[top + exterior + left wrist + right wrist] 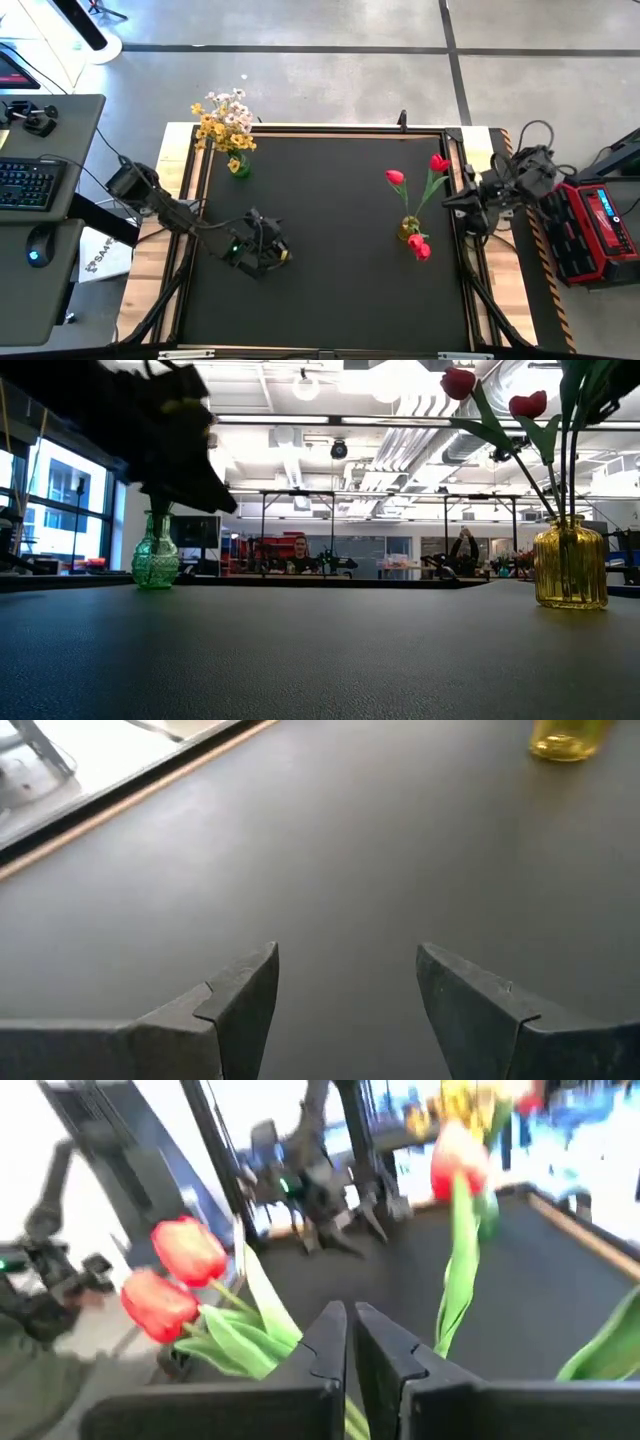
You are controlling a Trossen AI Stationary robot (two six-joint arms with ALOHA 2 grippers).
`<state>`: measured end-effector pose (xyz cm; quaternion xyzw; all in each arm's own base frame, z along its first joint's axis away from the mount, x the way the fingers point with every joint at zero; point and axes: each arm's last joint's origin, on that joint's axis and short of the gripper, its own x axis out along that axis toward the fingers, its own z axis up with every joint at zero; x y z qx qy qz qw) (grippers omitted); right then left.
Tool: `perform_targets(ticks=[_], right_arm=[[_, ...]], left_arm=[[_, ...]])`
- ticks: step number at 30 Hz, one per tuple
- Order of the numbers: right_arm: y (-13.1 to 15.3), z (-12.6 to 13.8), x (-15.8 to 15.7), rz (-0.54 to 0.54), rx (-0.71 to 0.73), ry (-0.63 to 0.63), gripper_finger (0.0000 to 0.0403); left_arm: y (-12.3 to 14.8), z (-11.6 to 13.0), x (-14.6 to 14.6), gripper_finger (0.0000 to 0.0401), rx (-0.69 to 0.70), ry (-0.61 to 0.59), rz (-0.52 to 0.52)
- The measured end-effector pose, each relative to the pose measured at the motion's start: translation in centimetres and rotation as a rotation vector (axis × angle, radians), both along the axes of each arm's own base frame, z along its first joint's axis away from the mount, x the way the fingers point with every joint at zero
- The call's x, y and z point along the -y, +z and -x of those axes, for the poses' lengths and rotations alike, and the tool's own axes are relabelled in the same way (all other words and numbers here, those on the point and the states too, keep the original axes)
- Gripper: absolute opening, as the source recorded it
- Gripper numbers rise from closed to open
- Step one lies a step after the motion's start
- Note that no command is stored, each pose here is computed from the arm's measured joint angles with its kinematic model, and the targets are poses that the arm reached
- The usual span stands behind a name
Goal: Sort flowers into vase by color
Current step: Return to Home Position
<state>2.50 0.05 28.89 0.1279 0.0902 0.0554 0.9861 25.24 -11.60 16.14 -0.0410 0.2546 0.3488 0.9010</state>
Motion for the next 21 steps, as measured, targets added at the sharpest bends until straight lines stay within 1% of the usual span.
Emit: perform_targets(ticks=[2,3,4,5,7,8,10,12,14,16,18,21], right_arm=[[-0.9,0.3,0.3,0.025,0.067,-0.002,0.0004],[-0.5,0.1,0.2,0.045,0.102,-0.015,0.0002],[-0.3,0.0,0.1,0.097,0.116,0.006,0.0002],[0.0,-0.1,-0.1,0.122,0.155,0.041,0.0002],[0.9,-0.3,-0.5,0.145,0.287,0.074,0.0001],[0.9,-0.4,-0.7,0.173,0.328,0.087,0.0001],[0.4,-0.7,-1.3,0.220,0.377,0.162,0.0000],[-0.1,-1.2,-1.8,0.267,0.417,0.171,0.0000],[-1.1,-1.8,-2.2,0.324,0.415,0.112,0.0000],[-2.0,-2.2,-2.6,0.372,0.404,0.098,0.0000],[-2.1,-2.3,-2.7,0.363,0.408,0.095,0.0000],[-3.2,-2.7,-2.9,0.330,0.355,0.065,0.0000]], left_arm=[[0.1,-0.6,-0.8,0.0225,-0.014,0.005,-0.015],[0.1,-0.9,-1.2,0.0225,-0.023,0.002,-0.021],[0.2,-1.2,-1.5,0.0225,-0.024,-0.006,-0.026],[0.3,-1.6,-1.8,0.0225,-0.028,-0.017,-0.033],[0.6,-2.3,-2.2,0.0225,-0.022,-0.048,-0.023],[0.7,-2.6,-2.6,0.0225,-0.021,-0.061,-0.016],[1.0,-3.2,-2.9,0.0225,0.001,-0.083,-0.009],[1.2,-3.6,-3.3,0.0225,0.015,-0.090,-0.018],[1.3,-3.8,-3.5,0.0225,0.020,-0.092,-0.027],[1.4,-3.9,-3.7,0.0225,0.020,-0.100,-0.019],[1.3,-4.0,-3.8,0.0225,0.011,-0.115,0.000],[1.3,-4.0,-3.9,0.0225,0.008,-0.127,0.016]])
